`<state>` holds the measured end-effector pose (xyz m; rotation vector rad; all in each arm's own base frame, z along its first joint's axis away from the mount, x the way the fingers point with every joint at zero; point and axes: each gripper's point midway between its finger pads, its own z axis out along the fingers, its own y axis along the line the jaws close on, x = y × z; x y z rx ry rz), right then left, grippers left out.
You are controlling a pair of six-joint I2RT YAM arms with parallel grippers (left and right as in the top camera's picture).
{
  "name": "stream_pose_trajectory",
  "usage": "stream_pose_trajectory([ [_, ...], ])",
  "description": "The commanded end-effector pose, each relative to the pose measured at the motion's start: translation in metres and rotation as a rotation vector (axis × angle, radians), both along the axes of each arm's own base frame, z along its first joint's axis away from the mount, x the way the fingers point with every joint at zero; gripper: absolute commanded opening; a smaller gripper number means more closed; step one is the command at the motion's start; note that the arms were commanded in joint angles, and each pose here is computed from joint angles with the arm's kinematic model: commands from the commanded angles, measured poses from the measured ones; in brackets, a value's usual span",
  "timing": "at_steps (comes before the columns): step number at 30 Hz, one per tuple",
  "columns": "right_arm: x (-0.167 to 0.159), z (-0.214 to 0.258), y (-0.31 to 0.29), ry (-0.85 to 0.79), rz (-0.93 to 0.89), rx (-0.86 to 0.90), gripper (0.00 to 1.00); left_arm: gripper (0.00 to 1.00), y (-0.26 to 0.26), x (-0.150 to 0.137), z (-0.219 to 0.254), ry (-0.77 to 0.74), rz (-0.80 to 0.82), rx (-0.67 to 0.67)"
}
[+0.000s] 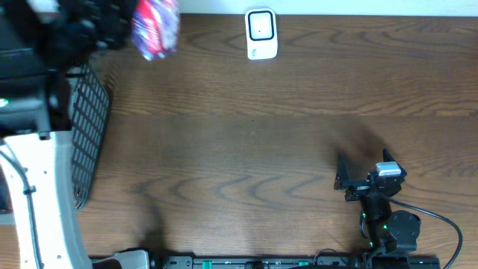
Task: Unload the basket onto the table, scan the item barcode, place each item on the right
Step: 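Lift the purple bag out of the basket with the left gripper, then carry the purple bag to table centre and release it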
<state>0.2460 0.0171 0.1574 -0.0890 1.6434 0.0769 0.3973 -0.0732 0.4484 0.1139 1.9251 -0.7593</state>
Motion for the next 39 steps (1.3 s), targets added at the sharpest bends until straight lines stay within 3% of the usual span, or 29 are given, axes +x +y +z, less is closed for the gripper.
stream_pose_trajectory([
  [1,0.000,-0.002,-0.004,0.003,-0.016,-0.012,0.99,0.07,-0.010,0.010,-0.028,0.001,0.006,0.199],
  [16,0.000,-0.002,-0.004,0.003,-0.016,-0.012,0.99,0.07,-0.107,0.002,-0.212,0.514,-0.242,0.414],
  [24,0.000,-0.002,-0.004,0.003,-0.016,-0.012,0.99,0.08,-0.161,-0.009,-0.288,0.662,-0.382,0.489],
  [26,0.000,-0.002,-0.004,0.003,-0.016,-0.012,0.99,0.17,-0.169,-0.012,-0.298,0.677,-0.403,0.500],
  [27,0.000,-0.002,-0.004,0.003,-0.016,-0.012,0.99,0.27,-0.172,-0.013,-0.300,0.679,-0.409,0.504],
  [28,0.000,-0.002,-0.004,0.003,-0.016,-0.012,0.99,0.38,-0.175,-0.013,-0.301,0.675,-0.415,0.505],
  [31,0.000,-0.002,-0.004,0.003,-0.016,-0.012,0.99,0.86,-0.179,-0.012,-0.298,0.657,-0.419,0.503],
  [33,0.000,-0.002,-0.004,0.003,-0.016,-0.012,0.99,0.93,-0.178,-0.011,-0.293,0.647,-0.416,0.500],
  [39,0.000,-0.002,-0.004,0.003,-0.016,-0.012,0.99,0.94,-0.163,0.005,-0.249,0.546,-0.361,0.459],
])
